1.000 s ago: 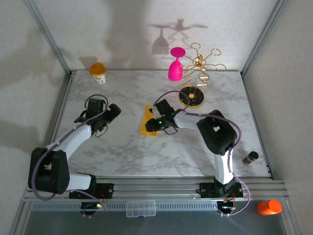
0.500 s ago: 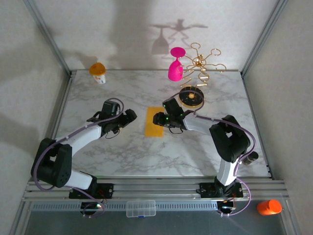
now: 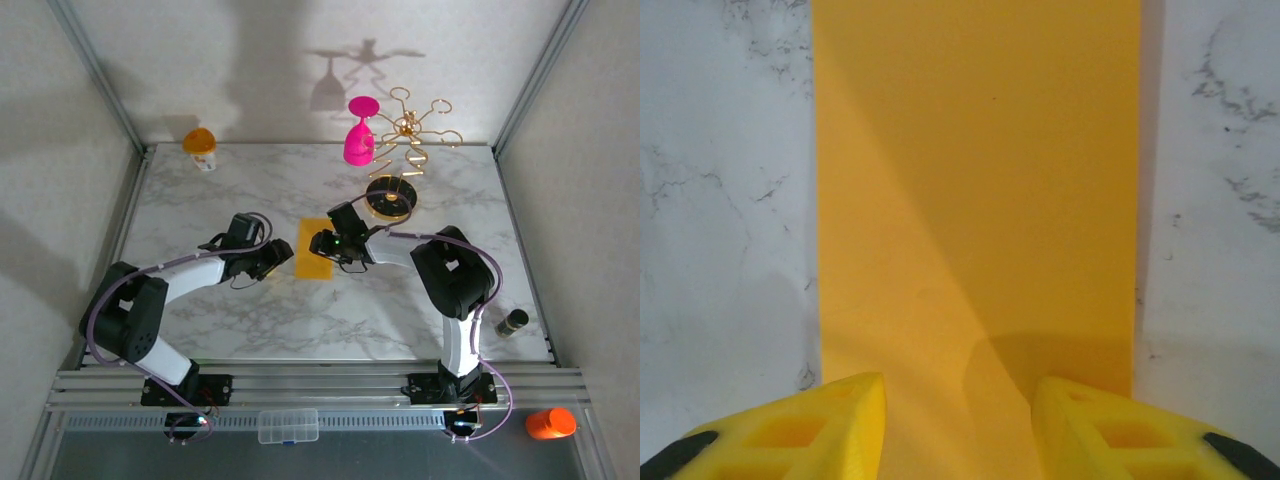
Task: Fold a paper plane with a square sheet of paper (pick it up from the middle)
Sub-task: Third fold the triangle at the center of the table.
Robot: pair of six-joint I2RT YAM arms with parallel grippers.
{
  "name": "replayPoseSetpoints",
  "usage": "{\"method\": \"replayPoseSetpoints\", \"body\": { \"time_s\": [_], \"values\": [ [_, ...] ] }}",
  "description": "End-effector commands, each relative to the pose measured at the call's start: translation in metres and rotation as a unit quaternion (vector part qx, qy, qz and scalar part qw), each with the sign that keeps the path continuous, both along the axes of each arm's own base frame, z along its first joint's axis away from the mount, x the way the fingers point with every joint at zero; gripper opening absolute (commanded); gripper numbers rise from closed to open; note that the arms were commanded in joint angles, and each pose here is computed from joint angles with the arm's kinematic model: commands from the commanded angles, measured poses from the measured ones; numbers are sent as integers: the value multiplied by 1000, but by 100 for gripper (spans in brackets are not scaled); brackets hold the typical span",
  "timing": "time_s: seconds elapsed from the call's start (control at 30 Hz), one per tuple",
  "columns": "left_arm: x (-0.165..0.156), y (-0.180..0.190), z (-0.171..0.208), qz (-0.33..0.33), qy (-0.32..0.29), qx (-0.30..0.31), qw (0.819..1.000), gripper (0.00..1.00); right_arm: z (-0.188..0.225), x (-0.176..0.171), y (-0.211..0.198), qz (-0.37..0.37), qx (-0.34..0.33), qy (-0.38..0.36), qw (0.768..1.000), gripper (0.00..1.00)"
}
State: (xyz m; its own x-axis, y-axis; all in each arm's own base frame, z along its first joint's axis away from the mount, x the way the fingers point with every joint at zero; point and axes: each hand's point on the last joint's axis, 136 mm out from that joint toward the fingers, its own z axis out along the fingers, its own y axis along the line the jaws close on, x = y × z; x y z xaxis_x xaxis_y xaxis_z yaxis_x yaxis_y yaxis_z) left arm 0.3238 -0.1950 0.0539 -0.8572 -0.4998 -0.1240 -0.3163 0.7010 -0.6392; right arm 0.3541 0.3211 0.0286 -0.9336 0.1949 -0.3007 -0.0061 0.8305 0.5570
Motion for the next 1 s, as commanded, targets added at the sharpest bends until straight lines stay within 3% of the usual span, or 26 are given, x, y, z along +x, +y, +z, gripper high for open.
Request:
{"method": "replayPoseSetpoints", "body": {
  "time_s": [0.0,0.27,0.73,0.97],
  "values": [
    [-6,-14,-4,-21,17,-16,1000,55,-34,-23,-23,7,-44,48,998,45],
    [-7,-31,-15,-45,30,-12,998,38,-41,-25,-28,4,-47,56,997,45],
    [-9,-40,-29,-61,45,-2,997,34,-43,-26,-29,12,-42,59,997,44],
    [-3,-55,-15,-79,27,-41,996,28,-46,-27,-32,11,-44,63,997,44]
  ]
}}
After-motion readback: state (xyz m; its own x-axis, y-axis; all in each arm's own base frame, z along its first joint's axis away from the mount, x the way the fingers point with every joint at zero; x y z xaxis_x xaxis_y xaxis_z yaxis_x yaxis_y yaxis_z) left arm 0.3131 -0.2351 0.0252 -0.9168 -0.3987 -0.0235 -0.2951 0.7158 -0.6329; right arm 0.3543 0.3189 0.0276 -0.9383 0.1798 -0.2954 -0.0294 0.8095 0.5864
